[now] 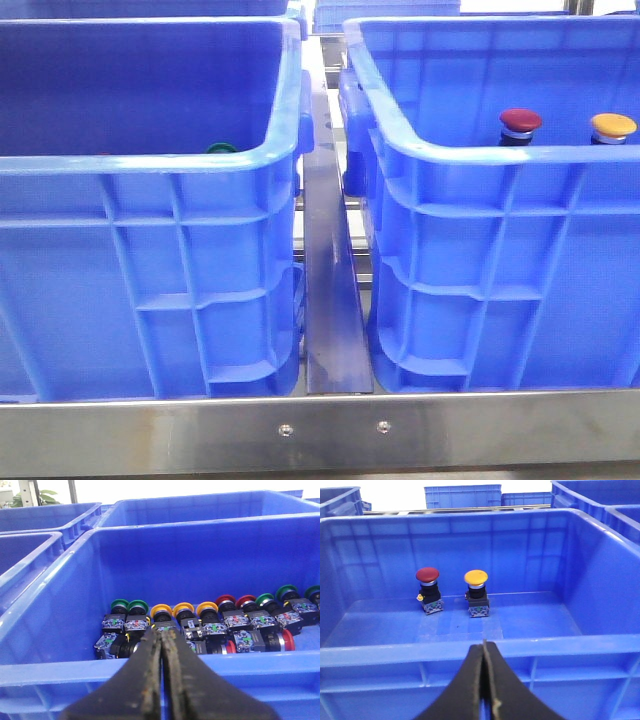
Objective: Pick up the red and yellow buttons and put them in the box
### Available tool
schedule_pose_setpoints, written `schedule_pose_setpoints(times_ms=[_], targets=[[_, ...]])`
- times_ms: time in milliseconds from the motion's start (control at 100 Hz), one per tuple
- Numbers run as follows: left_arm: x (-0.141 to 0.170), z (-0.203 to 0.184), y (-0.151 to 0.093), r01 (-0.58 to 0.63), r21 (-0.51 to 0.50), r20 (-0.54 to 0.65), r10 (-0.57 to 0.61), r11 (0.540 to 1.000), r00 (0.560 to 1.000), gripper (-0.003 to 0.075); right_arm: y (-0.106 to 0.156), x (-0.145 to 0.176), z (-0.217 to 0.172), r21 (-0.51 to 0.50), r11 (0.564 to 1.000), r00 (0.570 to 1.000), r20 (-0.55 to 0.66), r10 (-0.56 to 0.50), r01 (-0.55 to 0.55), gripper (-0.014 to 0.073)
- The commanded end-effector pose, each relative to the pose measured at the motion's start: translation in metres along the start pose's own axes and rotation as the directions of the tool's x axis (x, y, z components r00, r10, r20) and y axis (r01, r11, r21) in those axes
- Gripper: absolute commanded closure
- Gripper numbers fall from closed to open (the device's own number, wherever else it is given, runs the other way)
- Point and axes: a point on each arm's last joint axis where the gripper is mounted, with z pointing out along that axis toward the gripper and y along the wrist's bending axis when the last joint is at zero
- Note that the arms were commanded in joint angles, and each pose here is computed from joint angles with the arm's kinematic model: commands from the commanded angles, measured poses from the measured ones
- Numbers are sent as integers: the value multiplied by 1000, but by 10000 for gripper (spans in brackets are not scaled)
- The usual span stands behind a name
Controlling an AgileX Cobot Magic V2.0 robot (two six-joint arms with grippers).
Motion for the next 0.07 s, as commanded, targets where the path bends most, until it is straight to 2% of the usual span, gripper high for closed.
schedule_pose_setpoints(times_ms=[0,60], targets=[[-3,-2,0,8,-6,93,-7,1000,996,741,1,-6,-2,-10,1000,996,89,-11,12,663],[-3,-2,0,8,-6,93,-7,1000,996,741,1,-6,-2,-10,1000,996,89,-11,12,663]])
